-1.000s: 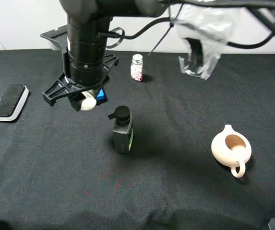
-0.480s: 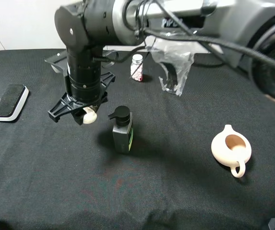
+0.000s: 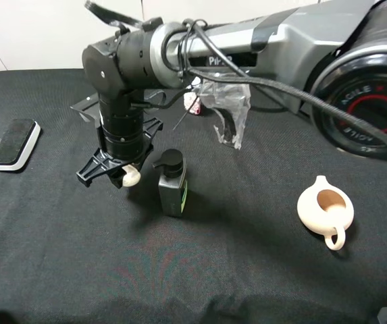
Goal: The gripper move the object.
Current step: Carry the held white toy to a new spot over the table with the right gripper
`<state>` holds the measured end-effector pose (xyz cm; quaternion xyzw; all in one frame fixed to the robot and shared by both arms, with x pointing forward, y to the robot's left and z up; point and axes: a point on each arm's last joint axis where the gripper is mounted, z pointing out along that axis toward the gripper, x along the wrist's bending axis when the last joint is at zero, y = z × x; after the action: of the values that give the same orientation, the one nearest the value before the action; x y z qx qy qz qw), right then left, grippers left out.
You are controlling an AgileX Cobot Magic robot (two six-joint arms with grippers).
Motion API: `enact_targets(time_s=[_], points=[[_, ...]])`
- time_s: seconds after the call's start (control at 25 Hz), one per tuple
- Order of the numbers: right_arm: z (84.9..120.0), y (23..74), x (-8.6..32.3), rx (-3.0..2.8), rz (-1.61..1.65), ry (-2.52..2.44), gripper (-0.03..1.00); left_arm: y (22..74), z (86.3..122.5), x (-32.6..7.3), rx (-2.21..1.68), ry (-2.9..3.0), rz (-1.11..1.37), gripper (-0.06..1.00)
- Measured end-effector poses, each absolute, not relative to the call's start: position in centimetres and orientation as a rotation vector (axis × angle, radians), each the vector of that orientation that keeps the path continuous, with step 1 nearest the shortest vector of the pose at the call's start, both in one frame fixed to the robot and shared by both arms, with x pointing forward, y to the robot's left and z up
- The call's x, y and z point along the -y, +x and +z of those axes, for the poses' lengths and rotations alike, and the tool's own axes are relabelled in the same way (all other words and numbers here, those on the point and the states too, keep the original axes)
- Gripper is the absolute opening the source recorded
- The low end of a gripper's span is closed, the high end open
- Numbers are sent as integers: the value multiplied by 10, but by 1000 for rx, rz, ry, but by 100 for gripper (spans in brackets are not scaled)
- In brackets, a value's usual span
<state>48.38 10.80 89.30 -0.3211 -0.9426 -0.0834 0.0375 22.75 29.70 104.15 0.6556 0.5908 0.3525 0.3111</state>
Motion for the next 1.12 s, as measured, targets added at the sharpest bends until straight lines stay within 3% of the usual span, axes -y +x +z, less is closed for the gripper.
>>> enact_targets(time_s=[0.84, 0.92, 1.12], points=[[875, 484, -108, 2898, -209, -963, 32, 228, 1041, -297, -1560, 1731, 931, 99], [875, 484, -108, 2902, -210, -952, 36, 228, 1041, -297, -1560, 1731, 931, 99], [875, 484, -108, 2902, -210, -952, 58, 228, 1041, -297, -1560, 1731, 931, 99]])
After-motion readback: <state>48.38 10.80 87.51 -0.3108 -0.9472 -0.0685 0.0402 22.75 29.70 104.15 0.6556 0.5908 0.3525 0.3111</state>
